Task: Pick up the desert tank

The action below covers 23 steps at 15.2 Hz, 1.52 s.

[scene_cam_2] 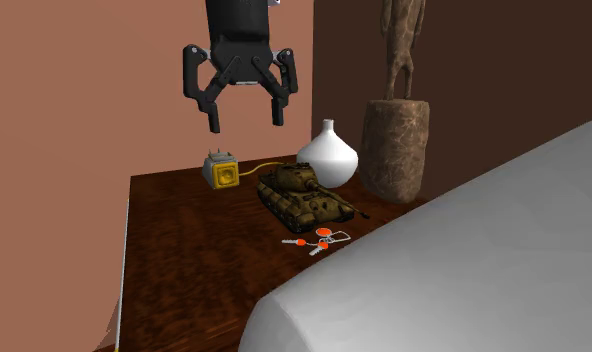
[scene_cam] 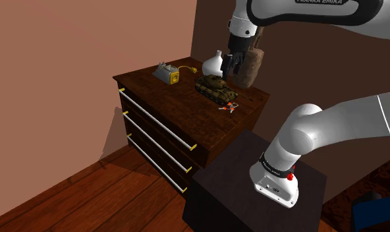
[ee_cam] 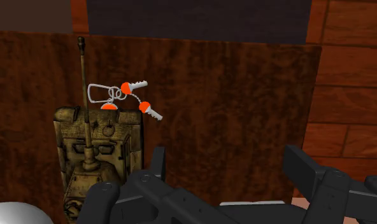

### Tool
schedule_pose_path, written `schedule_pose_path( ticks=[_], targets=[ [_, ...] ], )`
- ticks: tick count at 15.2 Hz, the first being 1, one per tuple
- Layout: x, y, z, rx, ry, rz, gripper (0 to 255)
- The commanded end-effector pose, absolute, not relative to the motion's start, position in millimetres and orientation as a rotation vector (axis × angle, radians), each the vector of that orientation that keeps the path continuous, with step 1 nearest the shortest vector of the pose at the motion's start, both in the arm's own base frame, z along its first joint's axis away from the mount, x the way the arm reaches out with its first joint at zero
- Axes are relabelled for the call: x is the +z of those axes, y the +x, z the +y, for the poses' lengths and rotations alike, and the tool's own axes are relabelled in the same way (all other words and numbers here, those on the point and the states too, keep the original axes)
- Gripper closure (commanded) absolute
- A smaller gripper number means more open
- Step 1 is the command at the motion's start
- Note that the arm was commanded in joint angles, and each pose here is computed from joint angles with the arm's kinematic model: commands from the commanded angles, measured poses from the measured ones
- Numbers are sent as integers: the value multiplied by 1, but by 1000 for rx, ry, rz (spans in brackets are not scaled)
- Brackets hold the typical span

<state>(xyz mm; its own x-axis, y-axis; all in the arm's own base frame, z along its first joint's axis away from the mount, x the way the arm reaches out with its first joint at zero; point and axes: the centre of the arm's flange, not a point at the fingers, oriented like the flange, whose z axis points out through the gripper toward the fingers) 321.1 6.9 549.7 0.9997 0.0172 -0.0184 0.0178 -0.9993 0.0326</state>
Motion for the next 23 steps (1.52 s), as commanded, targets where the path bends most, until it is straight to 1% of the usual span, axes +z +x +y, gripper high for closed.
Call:
schedule_pose_path(
  ticks=[1, 16, 23],
  targets=[
    [550, 321, 7, -28, 3109, 27, 0],
    [451, 366, -156, 73, 3109, -45, 0],
    [419, 366, -156, 73, 3109, -45, 0]
  ],
)
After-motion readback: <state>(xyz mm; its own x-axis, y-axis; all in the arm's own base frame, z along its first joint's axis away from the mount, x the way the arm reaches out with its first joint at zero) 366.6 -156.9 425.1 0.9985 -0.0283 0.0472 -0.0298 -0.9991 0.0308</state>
